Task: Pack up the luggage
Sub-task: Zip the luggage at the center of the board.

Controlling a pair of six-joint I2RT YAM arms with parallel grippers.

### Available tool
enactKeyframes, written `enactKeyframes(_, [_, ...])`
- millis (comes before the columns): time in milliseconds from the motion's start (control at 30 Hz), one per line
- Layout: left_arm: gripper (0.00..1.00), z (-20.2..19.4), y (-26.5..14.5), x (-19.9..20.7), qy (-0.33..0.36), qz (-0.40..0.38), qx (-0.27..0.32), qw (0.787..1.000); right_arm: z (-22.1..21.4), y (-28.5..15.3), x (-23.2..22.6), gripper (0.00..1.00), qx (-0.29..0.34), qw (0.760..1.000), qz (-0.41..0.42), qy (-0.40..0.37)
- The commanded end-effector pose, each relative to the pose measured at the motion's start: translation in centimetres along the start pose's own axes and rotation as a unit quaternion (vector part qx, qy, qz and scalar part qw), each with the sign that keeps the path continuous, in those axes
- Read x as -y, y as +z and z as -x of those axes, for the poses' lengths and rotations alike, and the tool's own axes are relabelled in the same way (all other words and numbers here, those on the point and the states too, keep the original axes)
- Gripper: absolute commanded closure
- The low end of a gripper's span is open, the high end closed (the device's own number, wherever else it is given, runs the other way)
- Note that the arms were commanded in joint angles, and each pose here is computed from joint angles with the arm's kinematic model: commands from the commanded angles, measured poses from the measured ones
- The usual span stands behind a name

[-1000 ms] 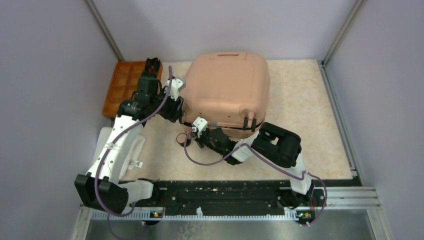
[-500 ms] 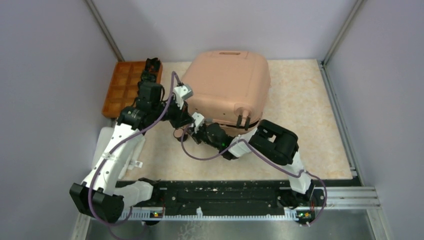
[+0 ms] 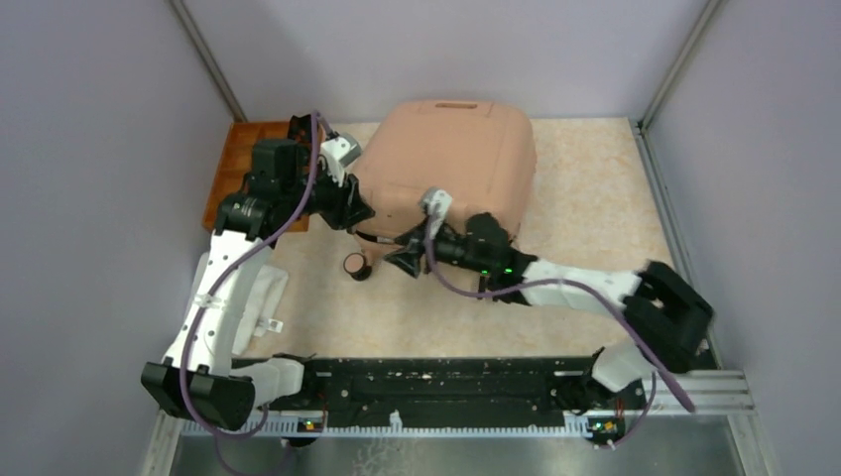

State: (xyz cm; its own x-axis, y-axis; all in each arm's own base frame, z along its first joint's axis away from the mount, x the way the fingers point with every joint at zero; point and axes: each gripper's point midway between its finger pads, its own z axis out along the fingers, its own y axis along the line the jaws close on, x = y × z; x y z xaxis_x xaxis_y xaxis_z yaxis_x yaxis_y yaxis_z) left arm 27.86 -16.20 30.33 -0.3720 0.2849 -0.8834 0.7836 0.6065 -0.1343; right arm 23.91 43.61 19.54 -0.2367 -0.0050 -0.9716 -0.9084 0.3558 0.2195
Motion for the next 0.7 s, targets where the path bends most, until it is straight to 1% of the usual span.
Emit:
enactKeyframes(0, [0.56,-0.2,0.2,-0.6,-0.02,-0.002,-0.012,1.0,5.8,-9.1,0.0,0.48,0.051,0.995,-0.002,0.085])
enactKeyframes(67, [0.55,-0.1,0.5,-0.4,-0.028,-0.019,-0.015,0.999,6.4,-13.6,2.4,0.46,0.08,0.988,-0.058,0.117])
enactKeyframes(100, [0.53,-0.3,0.8,-0.1,-0.031,-0.034,-0.018,0.999,6.5,-15.8,3.4,0.4,0.096,0.983,-0.088,0.128])
enactKeyframes(167, [0.52,-1.1,1.5,1.2,-0.024,-0.08,-0.031,0.996,6.6,-19.9,6.3,0.24,0.129,0.965,-0.171,0.152])
enactKeyframes(233, [0.52,-2.6,2.8,2.5,0.008,-0.101,-0.067,0.993,5.9,-23.3,9.0,0.14,0.151,0.939,-0.248,0.186])
enactKeyframes(267, [0.54,-3.5,3.5,3.3,0.034,-0.107,-0.089,0.99,5.3,-24.6,10.0,0.12,0.158,0.927,-0.271,0.205])
enactKeyframes(300, [0.56,-4.5,4.0,4.0,0.06,-0.115,-0.107,0.986,4.8,-25.6,11.0,0.1,0.165,0.915,-0.287,0.229])
enactKeyframes(400, [0.59,-8.3,5.3,5.1,0.126,-0.118,-0.15,0.974,3.9,-27.4,13.5,0.08,0.183,0.886,-0.303,0.3])
enactKeyframes(433, [0.6,-9.4,5.6,5.7,0.146,-0.127,-0.162,0.968,3.7,-27.6,14.2,0.08,0.186,0.88,-0.299,0.318])
enactKeyframes(467, [0.61,-10.5,5.8,6.2,0.173,-0.136,-0.174,0.96,3.5,-27.8,14.8,0.07,0.19,0.873,-0.296,0.339])
enactKeyframes(533, [0.62,-13.0,6.5,7.0,0.242,-0.15,-0.195,0.938,2.3,-28.2,16.5,0.07,0.188,0.847,-0.291,0.405])
enactKeyframes(600, [0.64,-15.1,7.2,7.6,0.306,-0.16,-0.211,0.915,1.1,-28.8,18.3,0.12,0.186,0.823,-0.281,0.458])
enactKeyframes(667, [0.66,-16.1,8.1,8.0,0.344,-0.168,-0.217,0.898,-0.3,-28.5,19.3,0.19,0.167,0.813,-0.27,0.488])
